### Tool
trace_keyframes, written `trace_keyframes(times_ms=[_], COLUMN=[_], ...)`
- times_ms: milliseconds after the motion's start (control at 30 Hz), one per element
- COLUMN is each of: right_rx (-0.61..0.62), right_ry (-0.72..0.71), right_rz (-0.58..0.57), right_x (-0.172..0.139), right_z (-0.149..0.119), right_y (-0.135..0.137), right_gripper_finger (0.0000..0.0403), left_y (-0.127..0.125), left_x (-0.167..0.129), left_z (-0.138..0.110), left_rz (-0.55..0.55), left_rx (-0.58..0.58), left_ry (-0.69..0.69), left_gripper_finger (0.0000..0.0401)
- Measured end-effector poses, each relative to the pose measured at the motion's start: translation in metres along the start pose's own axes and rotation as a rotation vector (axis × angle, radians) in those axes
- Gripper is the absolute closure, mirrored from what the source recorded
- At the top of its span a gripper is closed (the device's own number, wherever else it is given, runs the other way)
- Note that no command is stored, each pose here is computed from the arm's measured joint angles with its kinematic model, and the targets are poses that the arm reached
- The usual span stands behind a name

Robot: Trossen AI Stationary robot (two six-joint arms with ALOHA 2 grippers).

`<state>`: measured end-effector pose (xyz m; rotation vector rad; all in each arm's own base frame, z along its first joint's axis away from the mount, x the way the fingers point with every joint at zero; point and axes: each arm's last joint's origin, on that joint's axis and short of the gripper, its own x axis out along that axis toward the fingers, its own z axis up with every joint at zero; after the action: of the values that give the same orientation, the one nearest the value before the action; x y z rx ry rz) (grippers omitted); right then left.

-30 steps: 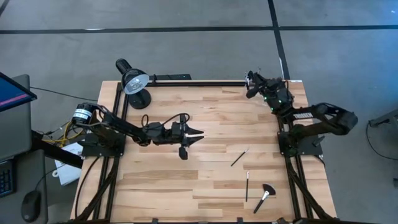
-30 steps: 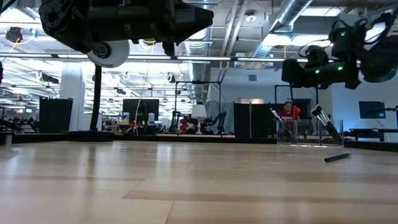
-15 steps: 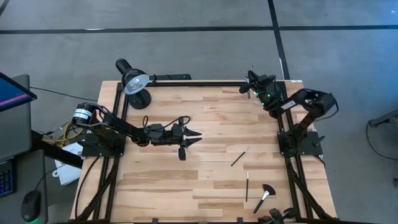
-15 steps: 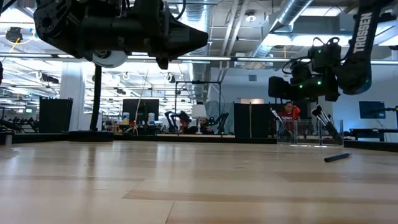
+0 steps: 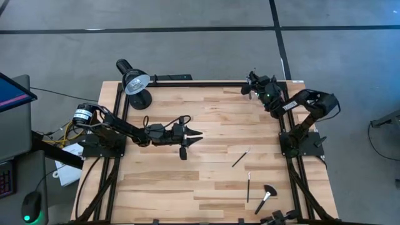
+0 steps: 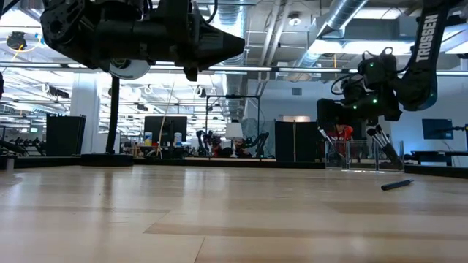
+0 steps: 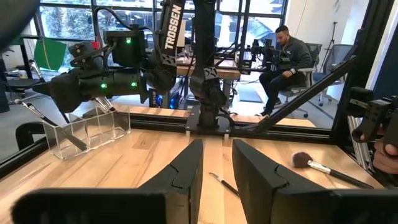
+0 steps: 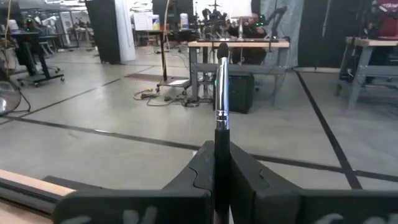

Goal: Sort items
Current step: Put the eyeshadow brush into the transparent organizer

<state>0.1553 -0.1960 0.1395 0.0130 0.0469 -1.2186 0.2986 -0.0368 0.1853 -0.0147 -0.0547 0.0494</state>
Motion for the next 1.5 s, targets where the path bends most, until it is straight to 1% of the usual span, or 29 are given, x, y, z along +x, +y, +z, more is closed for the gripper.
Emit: trace_keyframes(times_ms=[133,400,1200,1300,1500], right_rx=[0.016,0.02,0.022,0.016,-0.04], right_ry=[0.014,0.021,0.009,-0.019,-0.117], right_rz=[0.0,-0.003,0.002,0.015,0.076], right_x=[0.0,0.0,0.0,-0.003,-0.017], right_z=[-0.001,-0.002,0.0,0.006,0.031], right_y=[0.0,0.0,0.0,0.003,0.019], right_gripper_finger=[0.0389,0.0368,0.0365,0.0365,0.0365], left_y=[0.001,0.001,0.002,0.002,0.002], left_x=[0.0,0.0,0.0,0.0,0.0], left_z=[0.0,0.0,0.0,0.0,0.0], left_rz=[0.003,0.005,0.005,0.005,0.005], left_rx=[0.0,0.0,0.0,-0.001,0.0], left_ry=[-0.003,-0.003,-0.003,-0.003,-0.003], left_gripper_finger=[0.0318,0.0318,0.0318,0.0318,0.0318])
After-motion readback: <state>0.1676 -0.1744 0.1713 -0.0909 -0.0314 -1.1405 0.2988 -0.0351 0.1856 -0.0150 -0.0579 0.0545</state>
